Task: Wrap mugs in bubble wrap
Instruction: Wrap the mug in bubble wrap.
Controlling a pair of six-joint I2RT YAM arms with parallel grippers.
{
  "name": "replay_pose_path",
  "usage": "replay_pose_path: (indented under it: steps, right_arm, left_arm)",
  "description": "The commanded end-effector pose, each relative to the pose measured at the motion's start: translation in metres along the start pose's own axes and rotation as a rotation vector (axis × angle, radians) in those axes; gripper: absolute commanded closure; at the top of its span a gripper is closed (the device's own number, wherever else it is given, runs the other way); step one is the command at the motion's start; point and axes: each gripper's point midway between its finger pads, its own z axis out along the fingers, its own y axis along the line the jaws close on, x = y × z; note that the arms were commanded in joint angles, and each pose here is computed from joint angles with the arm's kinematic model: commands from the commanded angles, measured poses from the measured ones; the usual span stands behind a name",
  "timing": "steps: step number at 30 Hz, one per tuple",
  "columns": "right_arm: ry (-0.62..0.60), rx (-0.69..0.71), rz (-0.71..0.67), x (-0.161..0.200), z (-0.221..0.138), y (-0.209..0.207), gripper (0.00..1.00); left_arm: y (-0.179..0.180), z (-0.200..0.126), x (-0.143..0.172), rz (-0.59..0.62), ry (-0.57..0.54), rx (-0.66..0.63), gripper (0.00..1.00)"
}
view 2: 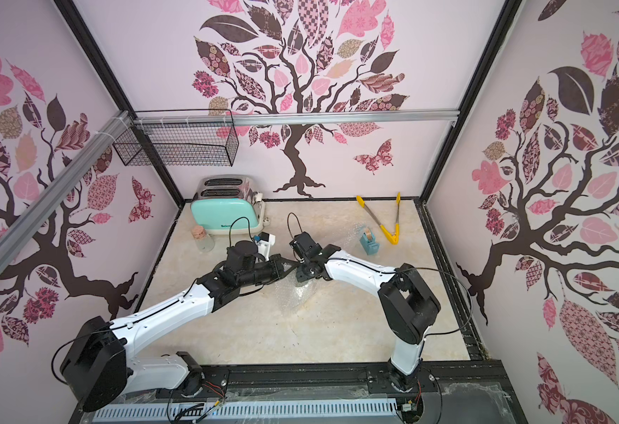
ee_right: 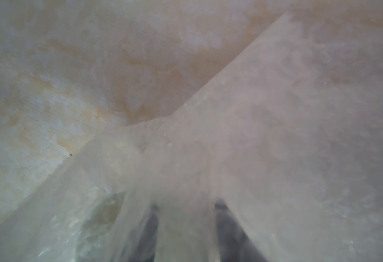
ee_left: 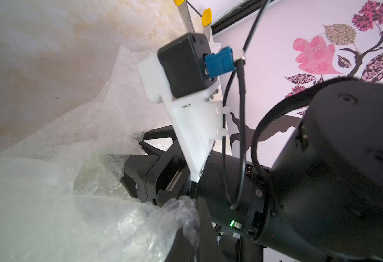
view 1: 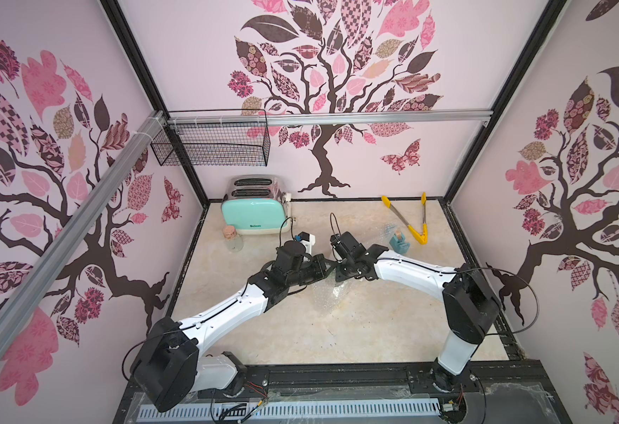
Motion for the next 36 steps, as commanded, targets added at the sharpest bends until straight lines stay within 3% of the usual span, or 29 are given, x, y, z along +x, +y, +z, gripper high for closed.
replay_pose_path:
  steps: [1,8,23,31,36]
  right_arm:
    - [-0.078,-0.124,0.065,-0.020,-0.029,0.013,0.54]
    - [-0.122,-0.174,0.119,-0.025,-0.047,0.016,0.51]
    - [-0.255,-0.255,0.345,-0.036,-0.090,-0.031,0.48]
    - [-0.275,-0.465,0.318,-0.035,-0.104,-0.005,0.47]
    - [-0.241,-0.498,0.313,-0.017,-0.097,-0.002,0.46]
  left_arm:
    - [-0.015,0.002,-0.008,0.003,-0.047,0.084,1.00]
    - [-0.002,0.006,-0.004,-0.015,-0.056,0.070,1.00]
    - [0.021,0.038,0.003,-0.021,-0.017,0.023,1.00]
    - [0.027,0.063,0.011,-0.029,0.035,0.022,1.00]
    - [0.027,0.071,0.013,-0.027,0.051,0.016,1.00]
